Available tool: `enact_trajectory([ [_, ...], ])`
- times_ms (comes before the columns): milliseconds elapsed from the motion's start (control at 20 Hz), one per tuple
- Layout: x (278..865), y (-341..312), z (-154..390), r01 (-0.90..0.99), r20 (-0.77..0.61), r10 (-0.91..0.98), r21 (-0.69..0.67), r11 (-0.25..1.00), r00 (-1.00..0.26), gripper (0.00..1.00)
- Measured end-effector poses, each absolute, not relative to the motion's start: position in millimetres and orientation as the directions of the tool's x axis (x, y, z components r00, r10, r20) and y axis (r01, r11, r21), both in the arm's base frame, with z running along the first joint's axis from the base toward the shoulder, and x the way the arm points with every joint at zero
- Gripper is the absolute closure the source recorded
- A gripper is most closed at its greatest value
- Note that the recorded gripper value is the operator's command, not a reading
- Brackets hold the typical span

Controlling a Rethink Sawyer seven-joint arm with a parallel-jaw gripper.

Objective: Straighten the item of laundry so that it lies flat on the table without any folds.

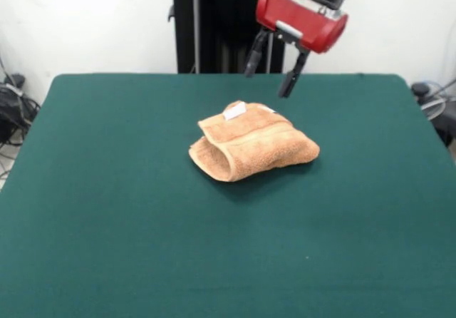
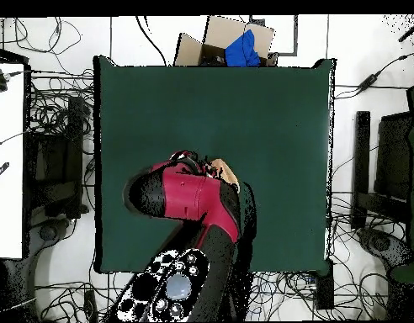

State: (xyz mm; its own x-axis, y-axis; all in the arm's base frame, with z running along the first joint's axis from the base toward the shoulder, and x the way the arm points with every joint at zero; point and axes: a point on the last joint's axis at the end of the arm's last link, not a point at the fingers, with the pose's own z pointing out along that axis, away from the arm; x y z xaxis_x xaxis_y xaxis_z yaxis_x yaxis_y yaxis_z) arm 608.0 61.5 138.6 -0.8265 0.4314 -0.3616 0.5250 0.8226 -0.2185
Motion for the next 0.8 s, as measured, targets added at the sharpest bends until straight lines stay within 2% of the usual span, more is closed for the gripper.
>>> enact_trajectory([
  [250,612.6,41.5,143.7,0.529,-0.389,0.421,-0.233,0.816,-0.820,0.00],
  [550,620.0,-12.4,150.3,0.582,-0.393,0.477,-0.212,0.785,-0.786,0.00],
  [800,644.0,-80.8,150.4,0.635,-0.361,0.568,-0.096,0.766,-0.739,0.00],
])
